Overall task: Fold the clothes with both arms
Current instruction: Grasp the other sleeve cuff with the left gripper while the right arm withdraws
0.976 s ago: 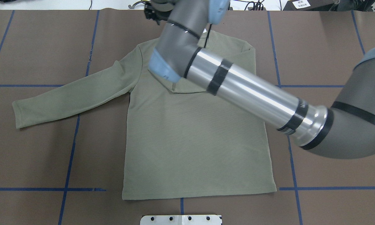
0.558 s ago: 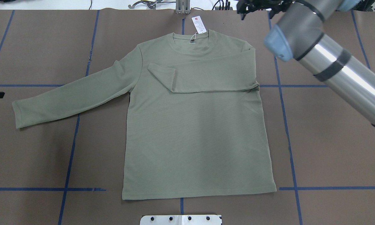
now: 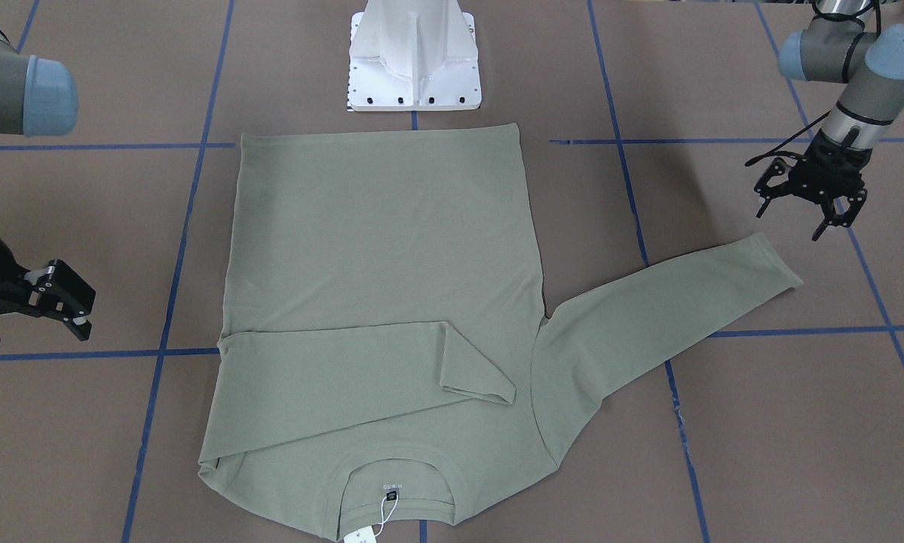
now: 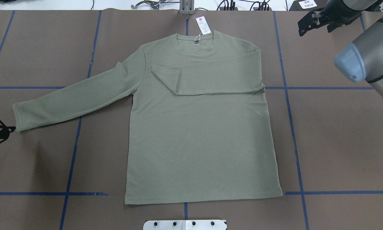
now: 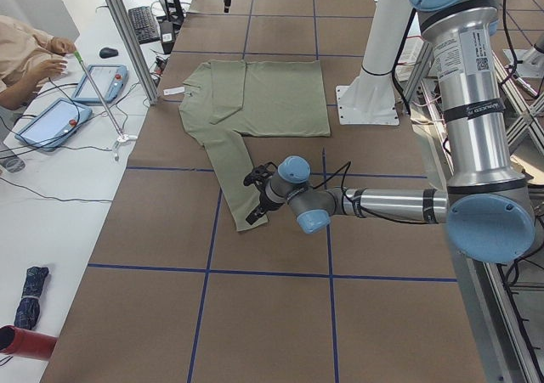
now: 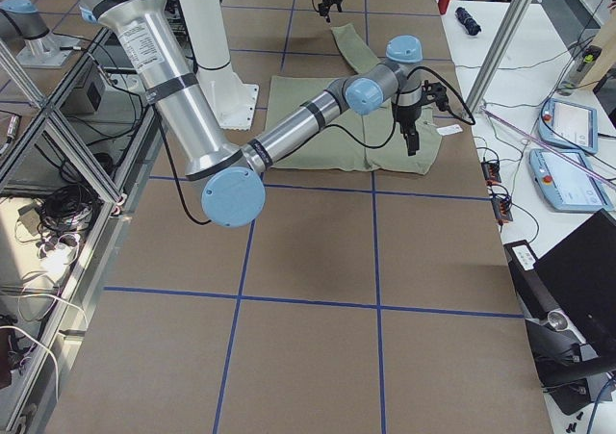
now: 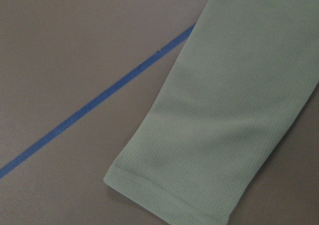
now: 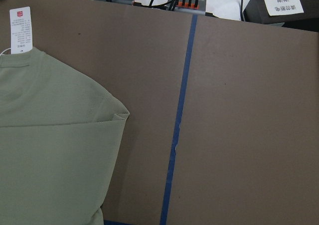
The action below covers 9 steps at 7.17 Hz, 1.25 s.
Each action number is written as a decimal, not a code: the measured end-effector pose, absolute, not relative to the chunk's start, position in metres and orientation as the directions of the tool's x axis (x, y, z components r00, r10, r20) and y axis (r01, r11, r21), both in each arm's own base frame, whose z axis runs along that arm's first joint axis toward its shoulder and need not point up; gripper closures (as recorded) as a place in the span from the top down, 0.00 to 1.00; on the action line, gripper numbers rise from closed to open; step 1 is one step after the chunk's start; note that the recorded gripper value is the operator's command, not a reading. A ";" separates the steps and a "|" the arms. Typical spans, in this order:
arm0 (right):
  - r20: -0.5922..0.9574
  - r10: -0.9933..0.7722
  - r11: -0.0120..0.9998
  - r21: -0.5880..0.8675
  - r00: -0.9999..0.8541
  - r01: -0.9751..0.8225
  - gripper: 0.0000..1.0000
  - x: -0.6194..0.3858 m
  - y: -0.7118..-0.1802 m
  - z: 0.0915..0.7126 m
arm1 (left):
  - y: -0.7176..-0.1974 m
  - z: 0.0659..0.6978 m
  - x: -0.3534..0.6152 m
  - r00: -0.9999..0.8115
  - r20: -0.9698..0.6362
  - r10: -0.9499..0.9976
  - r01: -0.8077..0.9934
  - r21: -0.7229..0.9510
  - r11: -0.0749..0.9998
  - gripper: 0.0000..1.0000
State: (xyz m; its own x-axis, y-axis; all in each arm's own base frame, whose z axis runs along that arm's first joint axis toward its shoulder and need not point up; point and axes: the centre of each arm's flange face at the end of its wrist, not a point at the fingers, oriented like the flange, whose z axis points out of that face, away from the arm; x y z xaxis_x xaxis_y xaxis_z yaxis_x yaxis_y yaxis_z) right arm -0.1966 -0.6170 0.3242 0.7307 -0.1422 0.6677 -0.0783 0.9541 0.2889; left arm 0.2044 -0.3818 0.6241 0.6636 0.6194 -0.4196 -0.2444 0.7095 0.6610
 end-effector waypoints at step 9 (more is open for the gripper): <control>0.664 -0.140 0.954 0.290 0.735 -0.080 1.00 -0.193 -0.613 0.331 | -0.387 0.635 0.238 0.638 -0.410 0.652 -0.288 0.659 0.695 0.00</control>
State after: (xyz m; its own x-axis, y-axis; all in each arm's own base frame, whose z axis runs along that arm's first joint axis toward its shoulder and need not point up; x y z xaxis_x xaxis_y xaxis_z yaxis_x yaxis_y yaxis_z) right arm -0.1932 -0.6131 0.3310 0.7348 -0.1403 0.6636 -0.0802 0.9535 0.2904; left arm 0.2381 -0.3865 0.6348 0.6381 0.6519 -0.4097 -0.2875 0.6953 0.6587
